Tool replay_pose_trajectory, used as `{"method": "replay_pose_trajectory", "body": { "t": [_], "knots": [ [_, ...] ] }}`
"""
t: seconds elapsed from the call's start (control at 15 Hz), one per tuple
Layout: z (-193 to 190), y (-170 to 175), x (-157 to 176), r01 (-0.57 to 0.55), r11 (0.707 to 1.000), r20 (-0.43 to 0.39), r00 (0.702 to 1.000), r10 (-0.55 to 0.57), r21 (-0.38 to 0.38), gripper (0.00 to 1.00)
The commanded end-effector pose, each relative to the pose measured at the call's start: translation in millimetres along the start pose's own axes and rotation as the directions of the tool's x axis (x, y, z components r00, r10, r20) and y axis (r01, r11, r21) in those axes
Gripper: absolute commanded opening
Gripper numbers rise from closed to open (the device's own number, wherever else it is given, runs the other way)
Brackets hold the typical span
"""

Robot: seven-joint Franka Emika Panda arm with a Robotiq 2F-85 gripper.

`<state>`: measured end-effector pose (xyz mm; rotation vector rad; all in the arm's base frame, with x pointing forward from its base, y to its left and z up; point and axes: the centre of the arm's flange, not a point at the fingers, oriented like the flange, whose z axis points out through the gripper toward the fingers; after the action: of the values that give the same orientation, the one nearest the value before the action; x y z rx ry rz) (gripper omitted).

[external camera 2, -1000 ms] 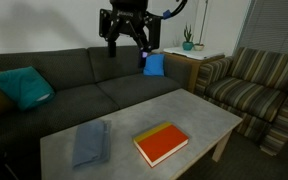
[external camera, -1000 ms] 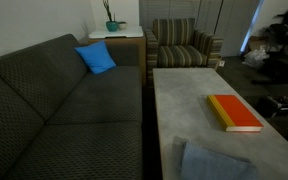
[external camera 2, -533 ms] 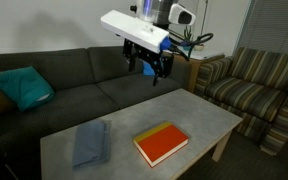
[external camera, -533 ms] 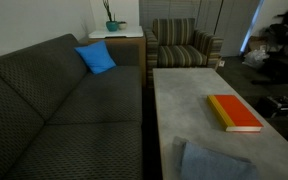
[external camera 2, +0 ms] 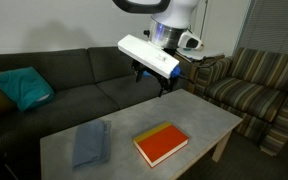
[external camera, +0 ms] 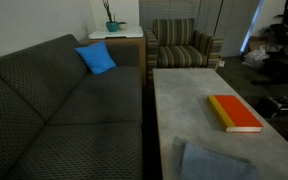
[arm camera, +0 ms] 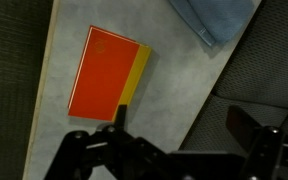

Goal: Open the red book

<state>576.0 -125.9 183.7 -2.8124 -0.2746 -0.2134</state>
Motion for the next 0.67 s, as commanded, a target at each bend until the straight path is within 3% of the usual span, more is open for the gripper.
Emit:
{"method": "replay_pose_trajectory", "body": {
  "t": [0.0, 0.4, 0.6],
  "knots": [
    [-2, -1, 0, 0.001, 1.000, -0.002, 1.000, -0.001, -0.001, 1.00],
    [40, 30, 22, 0.157, 0.986, 0.056, 0.986, -0.154, -0.048, 1.00],
    [64, 61, 31, 0.150, 0.982, 0.074, 0.987, -0.142, -0.111, 1.00]
  ]
}}
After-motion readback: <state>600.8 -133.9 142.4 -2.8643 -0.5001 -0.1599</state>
